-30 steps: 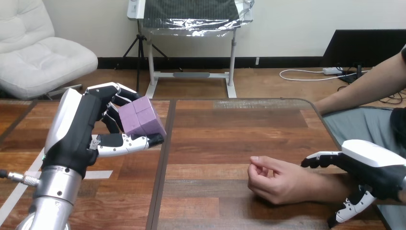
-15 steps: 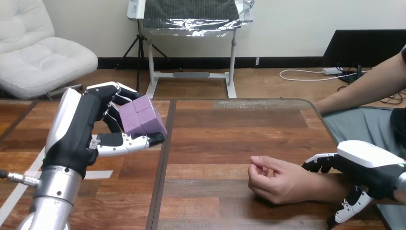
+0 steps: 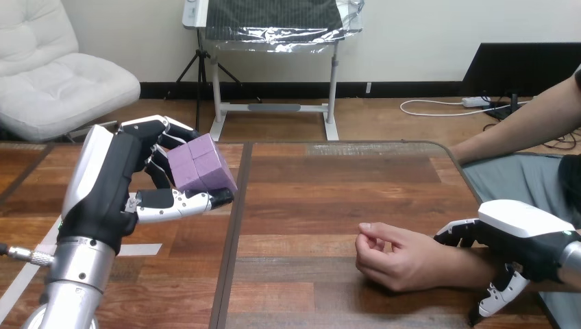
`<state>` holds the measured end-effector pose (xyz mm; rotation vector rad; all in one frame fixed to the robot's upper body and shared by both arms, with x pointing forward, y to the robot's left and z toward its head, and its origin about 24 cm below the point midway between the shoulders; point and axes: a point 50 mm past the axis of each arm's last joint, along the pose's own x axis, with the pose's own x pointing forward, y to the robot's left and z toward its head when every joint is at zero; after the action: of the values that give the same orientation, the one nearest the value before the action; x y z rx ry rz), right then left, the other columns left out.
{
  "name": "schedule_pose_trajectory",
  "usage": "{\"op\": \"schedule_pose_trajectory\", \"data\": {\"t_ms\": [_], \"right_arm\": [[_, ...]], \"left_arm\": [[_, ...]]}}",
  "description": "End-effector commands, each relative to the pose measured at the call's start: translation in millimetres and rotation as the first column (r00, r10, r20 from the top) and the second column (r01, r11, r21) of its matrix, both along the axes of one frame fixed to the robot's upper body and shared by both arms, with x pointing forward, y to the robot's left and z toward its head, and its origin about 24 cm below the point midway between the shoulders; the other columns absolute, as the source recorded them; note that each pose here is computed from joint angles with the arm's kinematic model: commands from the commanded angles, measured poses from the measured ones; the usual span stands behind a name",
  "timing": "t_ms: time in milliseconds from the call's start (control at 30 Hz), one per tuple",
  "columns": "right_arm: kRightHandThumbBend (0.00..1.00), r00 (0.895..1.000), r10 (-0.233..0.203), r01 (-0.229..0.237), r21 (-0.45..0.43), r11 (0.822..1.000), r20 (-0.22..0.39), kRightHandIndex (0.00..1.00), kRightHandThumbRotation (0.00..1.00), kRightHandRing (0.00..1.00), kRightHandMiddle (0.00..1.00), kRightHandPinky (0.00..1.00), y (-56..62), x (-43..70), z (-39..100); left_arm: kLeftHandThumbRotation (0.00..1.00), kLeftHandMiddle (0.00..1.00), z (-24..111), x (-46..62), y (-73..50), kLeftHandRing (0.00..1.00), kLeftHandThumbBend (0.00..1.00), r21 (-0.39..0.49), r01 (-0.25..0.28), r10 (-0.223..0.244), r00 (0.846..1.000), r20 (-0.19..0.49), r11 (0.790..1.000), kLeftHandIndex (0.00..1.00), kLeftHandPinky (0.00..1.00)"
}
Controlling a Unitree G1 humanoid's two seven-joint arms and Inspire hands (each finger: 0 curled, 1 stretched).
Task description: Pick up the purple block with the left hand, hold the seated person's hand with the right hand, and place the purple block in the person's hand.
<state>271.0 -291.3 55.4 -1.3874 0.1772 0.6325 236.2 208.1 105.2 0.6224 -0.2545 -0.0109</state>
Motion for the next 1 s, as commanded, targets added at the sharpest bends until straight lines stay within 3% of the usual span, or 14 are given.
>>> {"op": "schedule_pose_trajectory", "data": {"t_ms": [0,400,967], "right_arm": [[0.95,0.996,-0.051,0.049,-0.031,0.998,-0.076,0.79,0.1,0.78,0.78,0.69,-4.2,-0.8,-15.4],[0.9,0.992,-0.075,0.07,-0.053,0.996,-0.101,0.79,0.12,0.79,0.79,0.68,-4.6,2.2,-24.7],[0.86,0.988,-0.08,0.071,-0.074,0.995,-0.133,0.73,0.11,0.68,0.73,0.55,-3.8,6.5,-32.7]], "left_arm": [[0.0,0.39,21.4,6.2,-2.9,0.34,0.58,-0.003,0.026,-0.026,0.994,0.111,1.0,0.43,0.28],[0.0,0.39,22.7,5.8,-2.9,0.34,0.58,0.005,0.031,-0.031,0.992,0.12,1.0,0.43,0.28],[0.0,0.39,23.5,4.9,-2.3,0.34,0.58,0.003,0.025,-0.025,0.992,0.121,1.0,0.42,0.28]]}}
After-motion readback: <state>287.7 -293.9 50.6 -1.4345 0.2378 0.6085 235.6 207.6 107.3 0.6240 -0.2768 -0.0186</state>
